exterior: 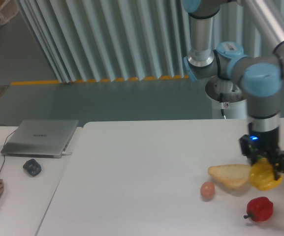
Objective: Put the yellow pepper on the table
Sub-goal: 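Move the held yellow pepper beside the red pepper and lower it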
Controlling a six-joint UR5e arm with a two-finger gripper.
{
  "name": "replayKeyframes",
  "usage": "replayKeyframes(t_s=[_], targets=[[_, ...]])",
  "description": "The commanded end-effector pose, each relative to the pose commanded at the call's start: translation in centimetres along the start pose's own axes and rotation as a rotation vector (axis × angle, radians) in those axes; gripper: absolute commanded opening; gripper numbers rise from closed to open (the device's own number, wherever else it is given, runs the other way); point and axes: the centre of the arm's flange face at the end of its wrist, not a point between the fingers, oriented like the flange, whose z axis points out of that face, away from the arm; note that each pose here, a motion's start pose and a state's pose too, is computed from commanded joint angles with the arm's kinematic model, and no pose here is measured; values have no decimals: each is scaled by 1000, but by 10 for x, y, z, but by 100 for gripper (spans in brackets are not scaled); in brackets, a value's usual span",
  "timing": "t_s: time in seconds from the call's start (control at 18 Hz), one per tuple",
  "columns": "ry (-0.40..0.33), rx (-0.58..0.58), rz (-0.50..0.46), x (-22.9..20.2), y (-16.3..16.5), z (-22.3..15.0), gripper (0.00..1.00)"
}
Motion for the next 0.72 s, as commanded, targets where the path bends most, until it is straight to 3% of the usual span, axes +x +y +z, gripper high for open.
replayKeyframes(t_s=[0.11,0.17,0.5,0.61,0.67,0.72], targets=[[-5,-44,4,-2,3,13,14],[12,-96,52,-22,19,42,14],[9,-164,47,-41,25,79,17],[1,-159,51,-42,22,83,45],[-1,-158,50,-42,22,82,80],[-7,-154,52,-43,22,78,100]])
